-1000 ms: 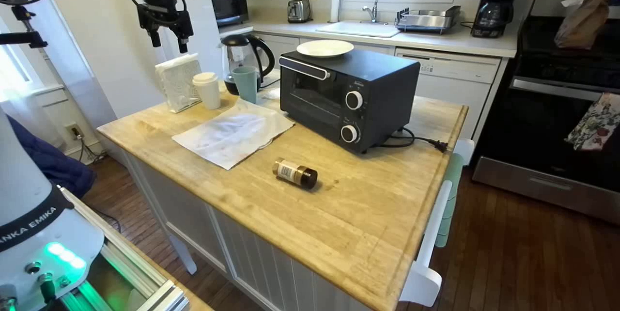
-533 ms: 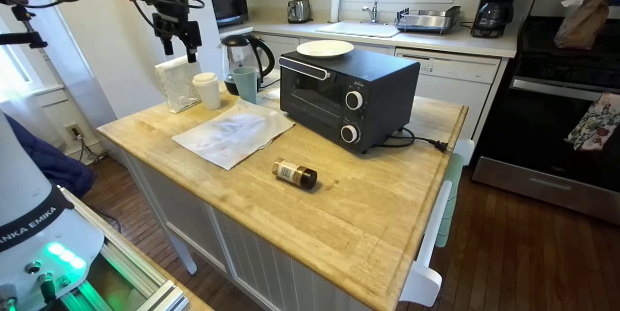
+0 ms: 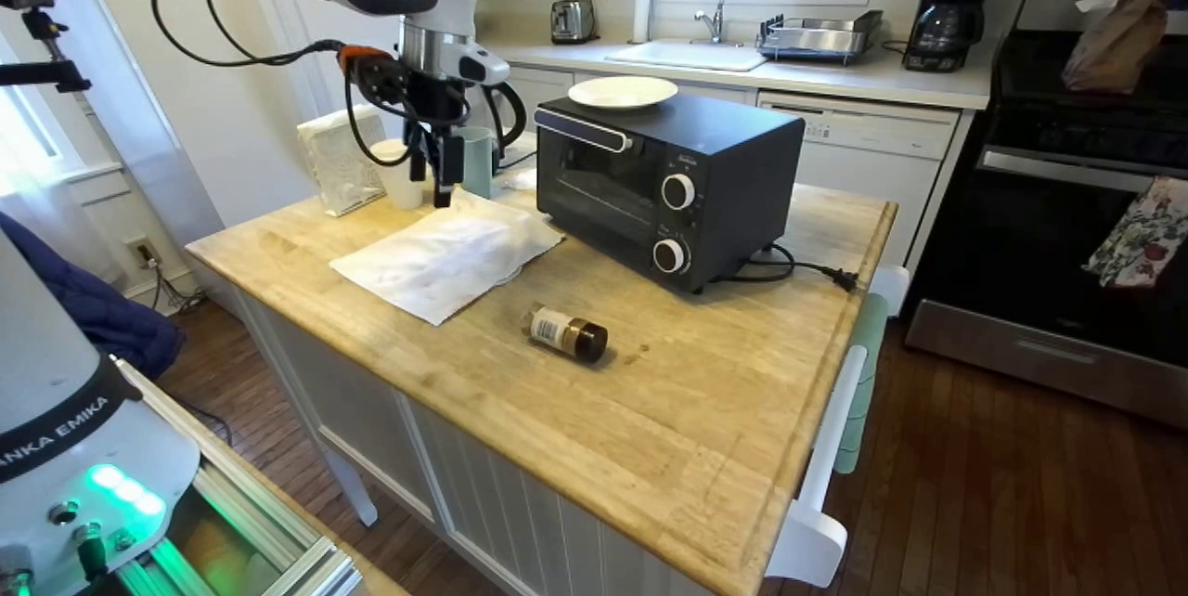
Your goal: Pick up the spice bottle and make it stand upright on the table
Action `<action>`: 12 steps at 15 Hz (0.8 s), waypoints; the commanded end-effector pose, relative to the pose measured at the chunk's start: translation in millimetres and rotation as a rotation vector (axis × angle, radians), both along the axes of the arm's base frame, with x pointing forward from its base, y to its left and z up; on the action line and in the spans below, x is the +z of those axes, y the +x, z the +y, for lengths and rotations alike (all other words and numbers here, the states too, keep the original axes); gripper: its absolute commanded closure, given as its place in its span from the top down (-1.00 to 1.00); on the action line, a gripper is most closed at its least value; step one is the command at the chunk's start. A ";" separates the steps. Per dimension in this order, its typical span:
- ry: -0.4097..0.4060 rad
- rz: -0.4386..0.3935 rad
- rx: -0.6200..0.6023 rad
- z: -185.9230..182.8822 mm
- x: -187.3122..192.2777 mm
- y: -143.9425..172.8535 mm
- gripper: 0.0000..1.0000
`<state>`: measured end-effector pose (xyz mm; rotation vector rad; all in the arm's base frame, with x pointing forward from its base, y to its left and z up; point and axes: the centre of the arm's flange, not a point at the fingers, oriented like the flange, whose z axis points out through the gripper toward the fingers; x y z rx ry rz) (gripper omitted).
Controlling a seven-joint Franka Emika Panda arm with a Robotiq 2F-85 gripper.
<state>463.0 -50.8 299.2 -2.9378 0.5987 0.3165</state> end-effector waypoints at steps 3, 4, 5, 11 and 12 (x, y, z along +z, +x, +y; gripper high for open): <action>0.012 0.002 -0.299 -57.5 -14.0 -6.7 1.00; 0.010 -0.001 -0.349 -69.5 -16.4 -9.2 1.00; 0.008 -0.008 -0.400 -81.9 -17.2 -12.0 1.00; 0.004 -0.062 -0.701 -143.7 -24.7 -25.6 1.00; -0.006 -0.070 -0.751 -153.0 -30.5 -26.6 1.00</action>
